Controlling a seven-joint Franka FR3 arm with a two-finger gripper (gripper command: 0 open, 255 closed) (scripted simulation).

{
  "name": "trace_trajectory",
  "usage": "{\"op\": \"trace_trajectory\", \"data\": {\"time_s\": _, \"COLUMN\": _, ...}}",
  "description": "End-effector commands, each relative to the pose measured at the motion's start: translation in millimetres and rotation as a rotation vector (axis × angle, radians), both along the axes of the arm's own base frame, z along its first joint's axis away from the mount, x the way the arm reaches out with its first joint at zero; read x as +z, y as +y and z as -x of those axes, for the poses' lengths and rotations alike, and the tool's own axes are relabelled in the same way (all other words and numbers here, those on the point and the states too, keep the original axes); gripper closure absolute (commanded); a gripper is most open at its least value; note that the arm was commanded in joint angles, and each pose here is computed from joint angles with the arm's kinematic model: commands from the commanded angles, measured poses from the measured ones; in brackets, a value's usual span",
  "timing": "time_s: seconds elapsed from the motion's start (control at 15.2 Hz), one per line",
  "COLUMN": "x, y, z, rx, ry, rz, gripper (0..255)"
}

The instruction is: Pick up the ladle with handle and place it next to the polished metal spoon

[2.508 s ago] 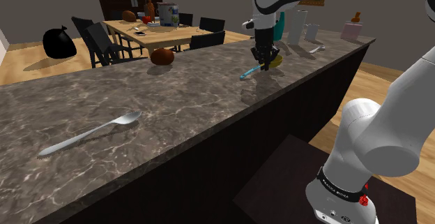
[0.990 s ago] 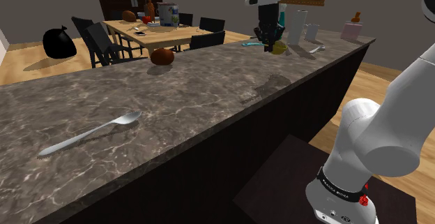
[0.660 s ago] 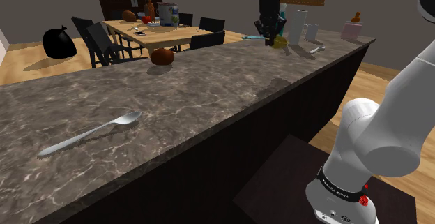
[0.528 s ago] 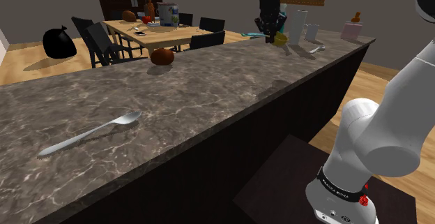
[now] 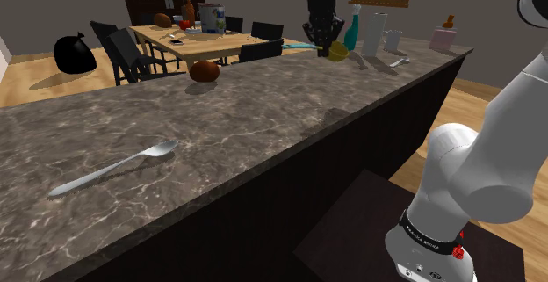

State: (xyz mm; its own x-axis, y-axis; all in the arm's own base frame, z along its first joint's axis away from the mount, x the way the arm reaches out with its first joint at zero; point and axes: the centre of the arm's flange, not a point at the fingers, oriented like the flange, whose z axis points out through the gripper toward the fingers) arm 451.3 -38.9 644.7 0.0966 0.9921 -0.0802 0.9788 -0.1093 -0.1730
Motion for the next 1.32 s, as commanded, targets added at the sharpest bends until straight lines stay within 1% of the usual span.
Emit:
{"op": "trace_trajectory", "data": {"time_s": 0.0, "x": 2, "y": 29, "z": -3, "rx": -0.001, "ry": 0.000, "rz": 0.000, "gripper": 255}}
{"op": "trace_trajectory", "data": {"time_s": 1.25, "x": 3, "y": 279, "z": -28, "rx": -0.001, "ry": 0.000, "rz": 0.000, "gripper": 255}}
